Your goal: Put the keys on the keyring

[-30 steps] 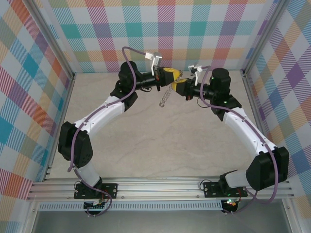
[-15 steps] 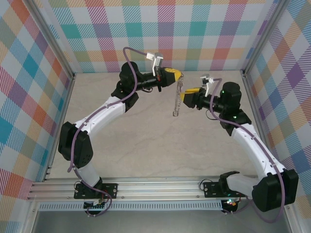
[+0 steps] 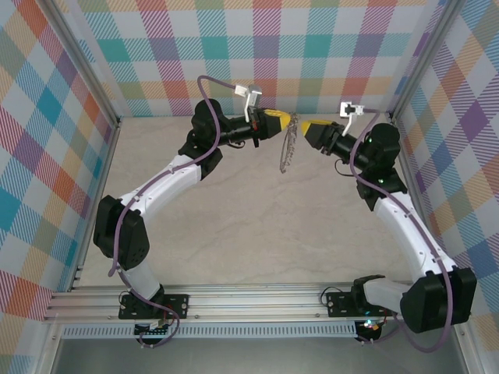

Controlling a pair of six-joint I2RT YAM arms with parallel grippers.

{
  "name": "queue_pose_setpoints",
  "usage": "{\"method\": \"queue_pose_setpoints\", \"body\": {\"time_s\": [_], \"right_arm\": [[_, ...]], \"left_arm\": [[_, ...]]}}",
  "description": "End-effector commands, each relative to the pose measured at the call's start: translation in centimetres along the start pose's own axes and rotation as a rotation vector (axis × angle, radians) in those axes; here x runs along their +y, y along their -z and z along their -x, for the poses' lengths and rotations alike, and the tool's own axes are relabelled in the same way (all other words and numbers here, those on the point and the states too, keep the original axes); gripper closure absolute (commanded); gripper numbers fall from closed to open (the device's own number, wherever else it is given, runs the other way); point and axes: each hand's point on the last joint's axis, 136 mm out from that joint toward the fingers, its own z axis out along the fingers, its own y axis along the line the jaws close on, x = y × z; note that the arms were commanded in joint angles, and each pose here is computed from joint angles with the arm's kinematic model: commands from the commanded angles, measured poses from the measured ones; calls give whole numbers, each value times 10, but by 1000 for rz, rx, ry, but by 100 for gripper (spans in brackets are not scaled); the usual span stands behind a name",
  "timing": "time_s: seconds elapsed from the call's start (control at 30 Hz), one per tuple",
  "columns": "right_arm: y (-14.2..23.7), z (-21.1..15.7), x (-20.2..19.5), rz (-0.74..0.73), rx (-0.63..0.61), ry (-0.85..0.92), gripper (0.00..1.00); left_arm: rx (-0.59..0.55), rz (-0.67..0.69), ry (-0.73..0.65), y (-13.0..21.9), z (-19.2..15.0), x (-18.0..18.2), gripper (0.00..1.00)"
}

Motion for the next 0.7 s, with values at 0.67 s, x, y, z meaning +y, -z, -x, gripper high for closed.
{"method": "queue_pose_setpoints", "body": {"time_s": [0.67], "right_arm": [[-16, 11, 30, 247, 45, -23, 66]], "left_arm": [[-40, -39, -45, -3, 13, -11, 100]]}}
